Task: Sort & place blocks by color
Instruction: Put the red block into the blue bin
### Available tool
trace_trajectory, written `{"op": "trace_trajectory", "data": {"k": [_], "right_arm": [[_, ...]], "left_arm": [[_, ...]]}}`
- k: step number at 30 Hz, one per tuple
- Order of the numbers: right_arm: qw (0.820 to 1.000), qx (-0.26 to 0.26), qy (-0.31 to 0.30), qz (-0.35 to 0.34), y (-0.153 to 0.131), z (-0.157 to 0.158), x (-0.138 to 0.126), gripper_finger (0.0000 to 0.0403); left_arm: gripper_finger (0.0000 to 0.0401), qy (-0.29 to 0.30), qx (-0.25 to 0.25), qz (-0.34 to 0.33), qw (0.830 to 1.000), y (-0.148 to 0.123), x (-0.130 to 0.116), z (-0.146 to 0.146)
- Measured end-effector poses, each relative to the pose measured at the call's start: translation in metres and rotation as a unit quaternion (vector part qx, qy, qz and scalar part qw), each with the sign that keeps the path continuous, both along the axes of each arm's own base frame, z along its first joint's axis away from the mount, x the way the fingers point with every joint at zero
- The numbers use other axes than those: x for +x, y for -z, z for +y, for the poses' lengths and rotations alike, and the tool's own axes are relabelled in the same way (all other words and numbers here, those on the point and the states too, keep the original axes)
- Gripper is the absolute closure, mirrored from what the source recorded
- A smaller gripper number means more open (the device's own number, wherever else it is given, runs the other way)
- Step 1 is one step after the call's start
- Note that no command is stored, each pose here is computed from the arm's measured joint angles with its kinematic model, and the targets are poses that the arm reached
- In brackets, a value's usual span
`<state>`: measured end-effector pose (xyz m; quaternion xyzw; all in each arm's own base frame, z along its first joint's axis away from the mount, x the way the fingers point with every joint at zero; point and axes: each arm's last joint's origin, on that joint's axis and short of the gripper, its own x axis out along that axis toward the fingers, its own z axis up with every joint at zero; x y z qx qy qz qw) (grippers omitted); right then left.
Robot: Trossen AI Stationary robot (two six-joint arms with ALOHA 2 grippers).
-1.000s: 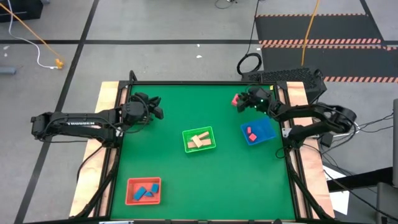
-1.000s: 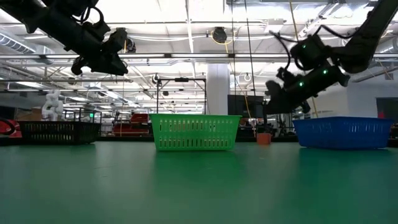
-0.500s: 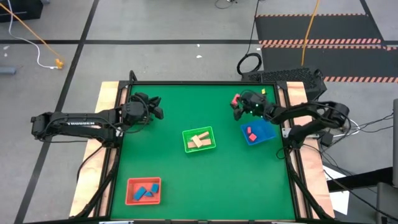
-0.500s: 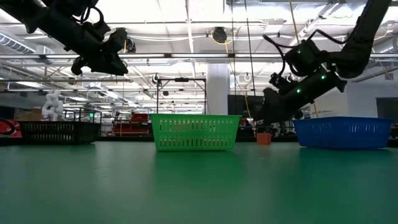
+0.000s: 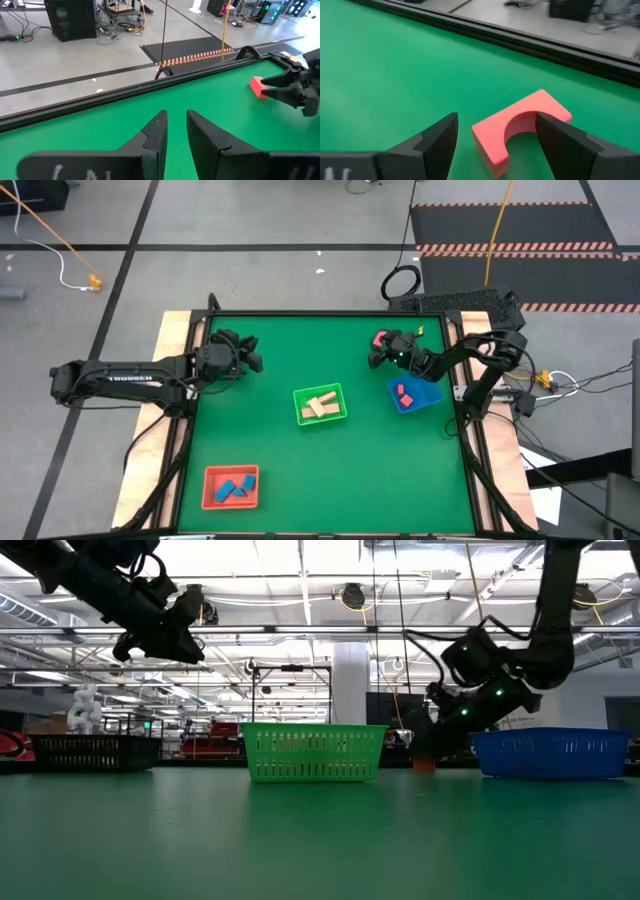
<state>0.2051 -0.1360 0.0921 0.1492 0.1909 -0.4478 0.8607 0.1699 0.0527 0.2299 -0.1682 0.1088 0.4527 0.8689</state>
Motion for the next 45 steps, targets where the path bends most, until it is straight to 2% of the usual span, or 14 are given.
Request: {"op": "trace_trajectory", "data": {"k": [5, 11, 14, 21, 27, 31, 34, 37, 41, 45], "right_arm": [[0.998, -0.017, 0.048, 0.029, 0.005, -0.004, 0.012, 0.0149], [0.997, -0.006, 0.063, 0.049, 0.007, -0.004, 0.014, 0.0172], [0.996, -0.009, 0.071, 0.055, 0.007, -0.004, 0.013, 0.0204], [0.993, -0.011, 0.076, 0.086, 0.010, -0.004, 0.010, 0.0314], [0.994, -0.011, 0.071, 0.082, 0.008, -0.004, 0.010, 0.0318], [0.997, -0.019, 0.057, 0.054, -0.007, -0.002, 0.012, 0.0318], [0.999, -0.031, 0.025, 0.016, -0.029, 0.001, 0.013, 0.0318], [0.999, -0.013, -0.029, -0.020, -0.049, 0.009, 0.012, 0.0318], [0.990, 0.043, -0.126, -0.040, -0.070, 0.027, 0.003, 0.0318], [0.967, 0.114, -0.224, -0.035, -0.085, 0.051, -0.011, 0.0318]], "left_arm": [[0.0329, 0.000, 0.000, 0.001, 1.000, 0.000, 0.000, 0.000], [0.0329, 0.000, -0.001, 0.002, 1.000, 0.000, 0.000, 0.000], [0.0329, 0.000, 0.000, 0.002, 1.000, 0.000, 0.000, 0.000], [0.0329, 0.000, 0.000, 0.002, 1.000, 0.000, 0.000, 0.000], [0.0329, 0.001, -0.001, 0.001, 1.000, 0.000, 0.000, 0.000], [0.0329, 0.001, -0.001, 0.001, 1.000, 0.000, 0.000, 0.000], [0.0329, 0.001, -0.001, 0.001, 1.000, 0.000, 0.000, 0.000], [0.0329, 0.001, -0.001, 0.001, 1.000, 0.000, 0.000, 0.000], [0.0329, 0.001, -0.001, 0.001, 1.000, 0.000, 0.000, 0.000], [0.0329, 0.001, -0.001, 0.001, 1.000, 0.000, 0.000, 0.000]]}}
